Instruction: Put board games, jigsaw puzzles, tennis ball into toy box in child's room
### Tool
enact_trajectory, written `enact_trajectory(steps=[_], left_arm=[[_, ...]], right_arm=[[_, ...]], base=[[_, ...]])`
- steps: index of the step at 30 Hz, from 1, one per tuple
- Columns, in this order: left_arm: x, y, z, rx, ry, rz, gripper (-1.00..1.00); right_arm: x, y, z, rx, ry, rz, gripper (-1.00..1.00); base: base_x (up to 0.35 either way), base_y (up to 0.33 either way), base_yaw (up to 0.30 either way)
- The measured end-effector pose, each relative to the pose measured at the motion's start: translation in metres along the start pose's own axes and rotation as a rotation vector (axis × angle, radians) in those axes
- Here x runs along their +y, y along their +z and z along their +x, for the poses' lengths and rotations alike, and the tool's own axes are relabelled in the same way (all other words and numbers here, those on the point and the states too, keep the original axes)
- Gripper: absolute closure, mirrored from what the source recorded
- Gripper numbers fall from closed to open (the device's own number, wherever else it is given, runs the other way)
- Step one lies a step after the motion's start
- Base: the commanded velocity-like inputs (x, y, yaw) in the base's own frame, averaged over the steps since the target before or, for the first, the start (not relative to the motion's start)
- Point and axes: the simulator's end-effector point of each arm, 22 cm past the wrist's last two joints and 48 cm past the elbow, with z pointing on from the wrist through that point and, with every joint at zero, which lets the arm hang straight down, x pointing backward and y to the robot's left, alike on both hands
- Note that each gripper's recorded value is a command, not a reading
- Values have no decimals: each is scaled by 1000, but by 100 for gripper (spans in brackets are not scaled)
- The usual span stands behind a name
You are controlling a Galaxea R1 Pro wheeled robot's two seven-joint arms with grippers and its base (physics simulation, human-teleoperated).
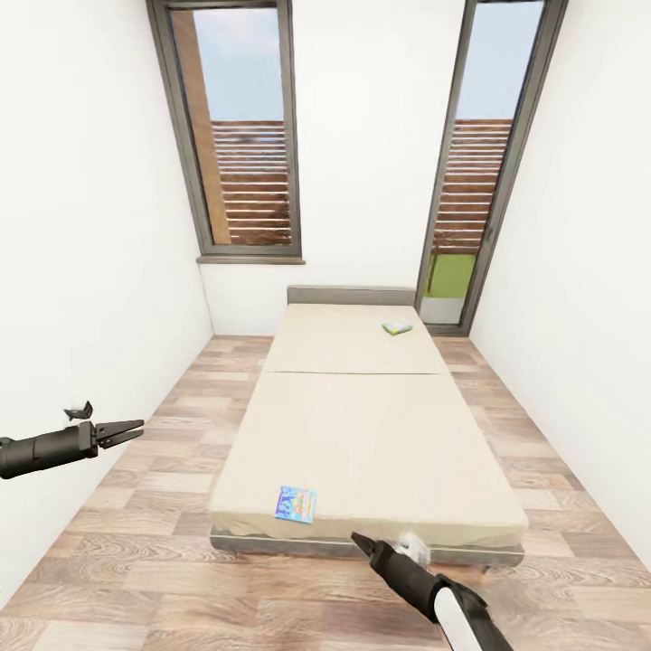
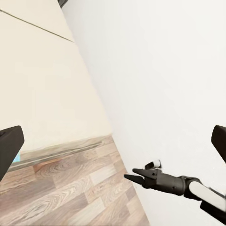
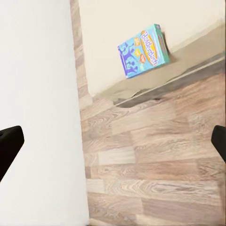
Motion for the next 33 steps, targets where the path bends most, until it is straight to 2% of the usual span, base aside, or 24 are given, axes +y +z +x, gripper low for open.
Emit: enact_trajectory(steps=[4, 8, 12, 17, 19, 20, 21, 24, 27, 33], left_arm=[[0, 1, 0, 0, 0, 2, -100], [0, 1, 0, -1, -1, 2, -100], [0, 1, 0, -1, -1, 3, -100], [0, 1, 0, 0, -1, 3, -100], [0, 1, 1, 0, -1, 3, -100], [0, 2, 1, 1, -1, 3, -100], [0, 1, 1, 1, -1, 2, -100], [0, 0, 0, 0, -1, -1, -100], [0, 0, 0, 0, -2, -1, -100], [1, -2, 0, -2, -2, -3, -100]], right_arm=[[-42, 1, 25, -27, 32, 78, -100], [-60, 0, 39, -48, 35, 104, -100], [-54, -1, 43, -49, 35, 60, -100], [-25, 0, 44, -31, 53, -71, -100], [-11, 0, 46, -13, 99, -129, -100], [-5, -1, 45, -11, 144, -159, -100], [0, -3, 41, -20, 192, -183, -100], [5, -5, 30, -58, 283, -221, -100], [6, -7, 24, -77, 319, -235, -100], [3, -9, 16, -101, 357, -239, -100]], base=[[0, 21, 0], [0, 5, 0], [0, 1, 0], [0, 0, 0], [0, 0, 0], [0, 0, 0], [0, 0, 0], [0, 0, 0], [0, 0, 0], [0, 0, 0]])
